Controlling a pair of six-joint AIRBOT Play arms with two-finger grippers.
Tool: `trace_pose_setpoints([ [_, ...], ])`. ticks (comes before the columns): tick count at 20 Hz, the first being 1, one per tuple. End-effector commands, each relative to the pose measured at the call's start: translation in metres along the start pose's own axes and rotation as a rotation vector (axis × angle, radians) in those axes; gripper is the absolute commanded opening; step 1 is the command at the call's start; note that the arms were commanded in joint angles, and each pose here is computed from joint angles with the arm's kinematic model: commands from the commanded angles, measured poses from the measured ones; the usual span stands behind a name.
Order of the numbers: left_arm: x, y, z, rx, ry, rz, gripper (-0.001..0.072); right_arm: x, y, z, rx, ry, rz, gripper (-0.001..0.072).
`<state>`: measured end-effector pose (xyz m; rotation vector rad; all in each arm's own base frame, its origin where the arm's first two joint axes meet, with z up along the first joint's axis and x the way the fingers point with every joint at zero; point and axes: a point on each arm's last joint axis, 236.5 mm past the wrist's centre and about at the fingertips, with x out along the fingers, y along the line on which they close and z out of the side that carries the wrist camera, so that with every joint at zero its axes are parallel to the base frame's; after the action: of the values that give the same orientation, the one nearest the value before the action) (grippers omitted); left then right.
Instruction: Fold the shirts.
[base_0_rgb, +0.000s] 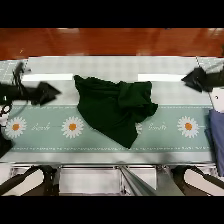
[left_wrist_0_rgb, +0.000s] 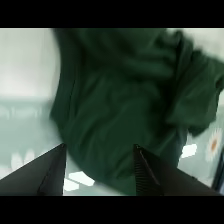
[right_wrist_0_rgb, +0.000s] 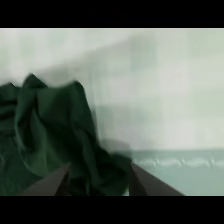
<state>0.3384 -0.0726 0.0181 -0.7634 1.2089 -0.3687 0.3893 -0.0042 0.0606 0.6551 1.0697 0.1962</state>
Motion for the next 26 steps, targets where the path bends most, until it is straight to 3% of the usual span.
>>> trace_pose_setpoints([
  [1,0.019,0.017,-0.112,-0.106,0.19,-0.022,0.0504,0.002,-0.025,-0.061,0.052,-0.018,0.019,0.041],
  [4,0.048,0.029,-0.167,-0.19,0.274,0.026,0.0504,0.012,-0.027,-0.092,0.071,-0.013,0.042,0.041],
  [7,0.079,0.012,-0.185,-0.155,0.305,0.02,0.0504,0.014,-0.022,-0.101,0.069,0.01,0.067,0.041],
  [15,0.141,0.005,-0.158,-0.353,0.147,0.019,0.0503,0.014,-0.021,-0.101,0.058,0.012,0.07,0.0409],
  [22,0.175,-0.034,-0.138,-0.261,0.178,-0.004,0.0502,0.014,-0.022,-0.101,0.054,0.012,0.07,0.0409],
  [23,0.177,-0.039,-0.136,-0.221,0.204,-0.018,0.0464,0.014,-0.022,-0.101,0.054,0.012,0.069,0.0409],
  [25,0.175,-0.047,-0.133,-0.18,0.24,-0.049,0.0061,0.014,-0.022,-0.101,0.046,0.011,0.069,0.0409],
  [26,0.172,-0.052,-0.128,-0.129,0.237,-0.07,0.003,0.014,-0.022,-0.101,0.019,0.01,0.07,0.0409],
])
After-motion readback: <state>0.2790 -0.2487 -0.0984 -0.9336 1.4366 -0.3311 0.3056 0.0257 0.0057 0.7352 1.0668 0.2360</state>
